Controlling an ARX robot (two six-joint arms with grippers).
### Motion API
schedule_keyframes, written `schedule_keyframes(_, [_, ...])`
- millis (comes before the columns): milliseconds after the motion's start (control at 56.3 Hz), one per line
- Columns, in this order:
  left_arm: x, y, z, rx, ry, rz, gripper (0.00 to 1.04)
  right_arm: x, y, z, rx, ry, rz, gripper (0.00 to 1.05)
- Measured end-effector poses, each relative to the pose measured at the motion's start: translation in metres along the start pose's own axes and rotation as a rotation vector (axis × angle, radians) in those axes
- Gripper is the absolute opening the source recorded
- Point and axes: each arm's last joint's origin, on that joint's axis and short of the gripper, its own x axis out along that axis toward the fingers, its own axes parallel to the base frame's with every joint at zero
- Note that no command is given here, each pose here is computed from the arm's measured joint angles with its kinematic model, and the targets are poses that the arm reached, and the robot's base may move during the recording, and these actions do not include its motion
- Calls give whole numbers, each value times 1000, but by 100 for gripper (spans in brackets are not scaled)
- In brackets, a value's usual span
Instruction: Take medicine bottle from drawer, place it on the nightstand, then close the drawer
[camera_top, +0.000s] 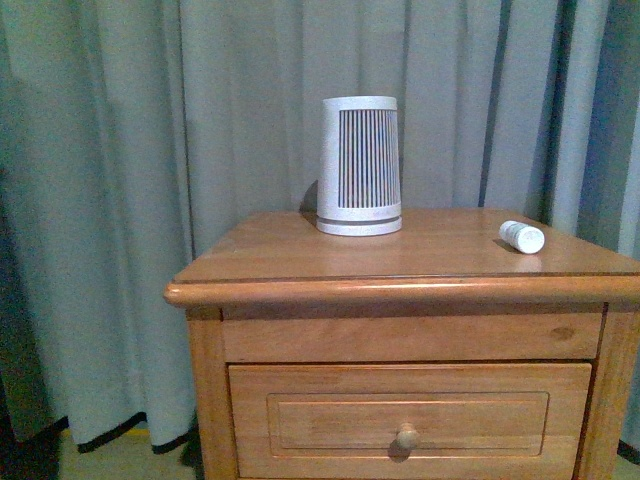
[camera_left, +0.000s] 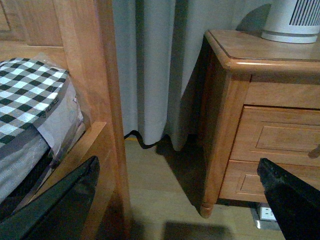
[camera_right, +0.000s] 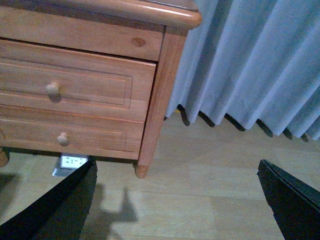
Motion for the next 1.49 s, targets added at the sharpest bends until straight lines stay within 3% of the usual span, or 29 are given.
schedule_keyframes(107, [0, 0, 0, 0, 0, 0, 98, 0, 0, 0, 24, -31, 20, 96])
schedule_keyframes(195, [0, 0, 0, 0, 0, 1, 98, 1, -5, -3, 115, -179, 149, 79])
schedule_keyframes(249, [0, 0, 0, 0, 0, 0, 98, 1, -11, -2, 139, -204, 134, 66])
schedule_keyframes(621, [0, 0, 0, 0, 0, 0, 98, 1, -12, -2, 145, -206, 142, 3])
schedule_keyframes(817, [0, 0, 0, 0, 0, 0, 98, 1, -12, -2, 147, -206, 142, 5])
schedule_keyframes(1332, [0, 0, 0, 0, 0, 0, 98, 1, -12, -2, 149, -206, 143, 99])
schedule_keyframes(1492, [0, 0, 0, 0, 0, 0, 98, 1, -12, -2, 149, -206, 143, 98])
